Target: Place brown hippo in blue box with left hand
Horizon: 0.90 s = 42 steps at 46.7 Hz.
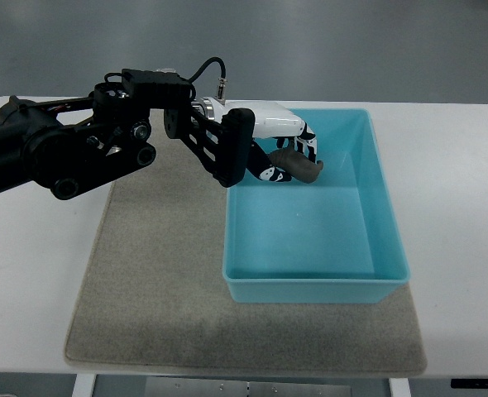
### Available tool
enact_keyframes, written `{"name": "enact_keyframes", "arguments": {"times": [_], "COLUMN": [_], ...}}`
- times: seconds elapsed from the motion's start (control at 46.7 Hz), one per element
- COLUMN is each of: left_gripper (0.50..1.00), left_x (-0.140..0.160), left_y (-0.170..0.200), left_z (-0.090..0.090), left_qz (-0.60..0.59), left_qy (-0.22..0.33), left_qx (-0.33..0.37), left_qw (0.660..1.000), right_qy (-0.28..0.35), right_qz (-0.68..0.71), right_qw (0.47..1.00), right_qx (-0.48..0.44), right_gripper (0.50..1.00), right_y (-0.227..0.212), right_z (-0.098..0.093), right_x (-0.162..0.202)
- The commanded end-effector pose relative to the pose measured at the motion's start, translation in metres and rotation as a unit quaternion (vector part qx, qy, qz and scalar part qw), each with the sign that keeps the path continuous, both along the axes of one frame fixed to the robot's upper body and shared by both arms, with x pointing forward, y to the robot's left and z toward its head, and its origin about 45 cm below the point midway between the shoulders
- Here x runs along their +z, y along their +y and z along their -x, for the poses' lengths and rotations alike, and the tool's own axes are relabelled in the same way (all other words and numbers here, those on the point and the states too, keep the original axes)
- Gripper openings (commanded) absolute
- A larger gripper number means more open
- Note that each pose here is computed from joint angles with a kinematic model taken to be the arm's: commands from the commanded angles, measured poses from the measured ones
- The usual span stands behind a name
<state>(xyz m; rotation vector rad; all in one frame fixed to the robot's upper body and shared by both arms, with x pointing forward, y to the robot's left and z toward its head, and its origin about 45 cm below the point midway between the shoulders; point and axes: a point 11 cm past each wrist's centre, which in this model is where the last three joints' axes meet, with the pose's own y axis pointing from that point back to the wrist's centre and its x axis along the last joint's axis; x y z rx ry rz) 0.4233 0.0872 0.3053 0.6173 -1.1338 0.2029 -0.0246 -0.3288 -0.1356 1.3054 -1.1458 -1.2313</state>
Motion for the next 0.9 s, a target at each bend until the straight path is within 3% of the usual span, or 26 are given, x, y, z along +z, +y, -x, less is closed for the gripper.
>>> {"name": "enact_keyframes", "arguments": {"times": [0.0, 0.086, 0.343, 0.642, 0.878], "left_gripper": [0.500, 0.500, 0.987, 1.000, 1.000], "left_x": [-0.009, -0.017, -0.019, -0.001, 0.015], "left_y": [-0.002, -0.001, 0.002, 0.014, 0.024], "left_z": [0.001, 0.003, 0.004, -0.004, -0.011], "left_qz": [-0.004, -0.017, 0.004, 0.147, 0.189], "left_qy": [0.005, 0.000, 0.009, 0.134, 0.142], "left_qx": [-0.001, -0.004, 0.005, 0.070, 0.090], "left_qw": [1.000, 1.000, 1.000, 0.978, 0.968], "right_qy": [0.000, 0.000, 0.000, 0.000, 0.000], "right_qz": [0.000, 0.000, 0.000, 0.000, 0.000], "right_qw": [1.000, 1.000, 1.000, 1.000, 1.000], "right_qx": [0.000, 0.000, 0.000, 0.000, 0.000], "right_gripper": [0.936, 0.936, 0.936, 0.936, 0.936], "right_y": [0.000, 0.000, 0.000, 0.000, 0.000], "right_z": [0.000, 0.000, 0.000, 0.000, 0.000], "right_x": [0.000, 0.000, 0.000, 0.000, 0.000]}}
